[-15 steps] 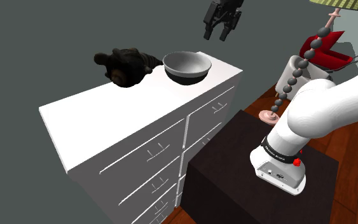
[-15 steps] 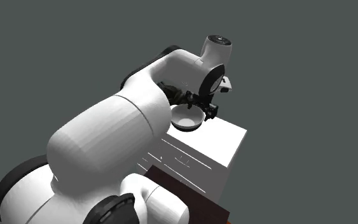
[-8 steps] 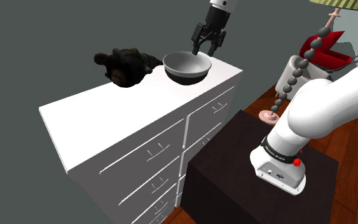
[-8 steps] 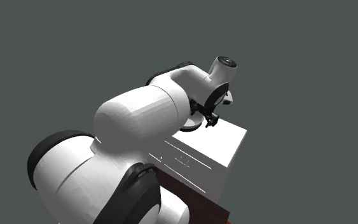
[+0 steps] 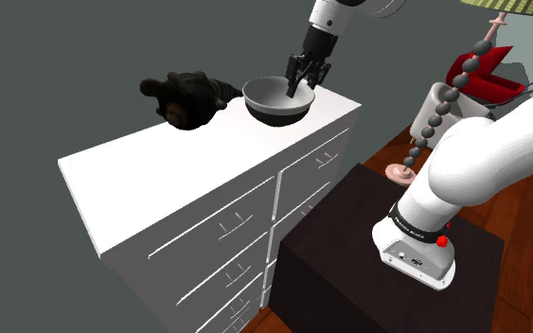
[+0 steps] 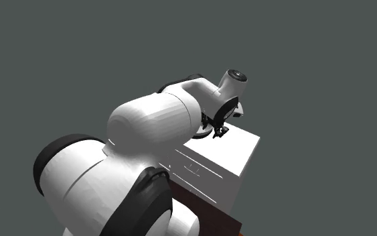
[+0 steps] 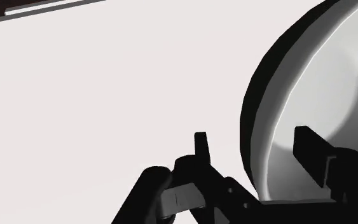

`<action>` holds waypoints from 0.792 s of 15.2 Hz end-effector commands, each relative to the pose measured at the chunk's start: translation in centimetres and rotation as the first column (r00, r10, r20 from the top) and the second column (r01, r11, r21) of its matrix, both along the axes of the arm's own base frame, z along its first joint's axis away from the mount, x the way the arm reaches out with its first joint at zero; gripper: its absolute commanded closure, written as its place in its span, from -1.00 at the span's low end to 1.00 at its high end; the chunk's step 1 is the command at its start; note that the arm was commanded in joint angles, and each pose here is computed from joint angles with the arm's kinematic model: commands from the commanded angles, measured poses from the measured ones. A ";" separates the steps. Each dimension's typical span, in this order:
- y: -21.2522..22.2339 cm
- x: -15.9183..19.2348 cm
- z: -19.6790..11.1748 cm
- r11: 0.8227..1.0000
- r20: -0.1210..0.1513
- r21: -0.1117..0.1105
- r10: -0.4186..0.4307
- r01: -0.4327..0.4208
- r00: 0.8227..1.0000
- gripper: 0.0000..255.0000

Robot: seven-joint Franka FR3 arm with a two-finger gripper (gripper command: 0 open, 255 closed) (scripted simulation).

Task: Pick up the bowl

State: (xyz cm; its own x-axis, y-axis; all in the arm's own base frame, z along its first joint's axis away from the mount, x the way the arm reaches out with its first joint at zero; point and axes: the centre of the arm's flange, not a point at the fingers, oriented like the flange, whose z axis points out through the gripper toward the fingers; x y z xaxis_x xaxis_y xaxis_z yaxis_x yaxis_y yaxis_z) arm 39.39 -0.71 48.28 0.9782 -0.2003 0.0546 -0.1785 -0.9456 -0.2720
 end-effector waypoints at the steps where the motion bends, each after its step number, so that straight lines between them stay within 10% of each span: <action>1: 0.0 0.0 -0.1 1.000 0.000 0.000 0.000 0.000 1.000 1.00; 12: 0.0 0.0 1.5 1.000 0.000 0.000 0.000 0.000 1.000 1.00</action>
State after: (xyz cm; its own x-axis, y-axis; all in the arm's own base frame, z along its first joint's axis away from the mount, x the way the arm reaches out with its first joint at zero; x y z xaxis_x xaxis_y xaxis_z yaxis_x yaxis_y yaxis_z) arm 39.38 -0.70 49.23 0.9782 -0.2004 0.0548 -0.1785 -0.9456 -0.2719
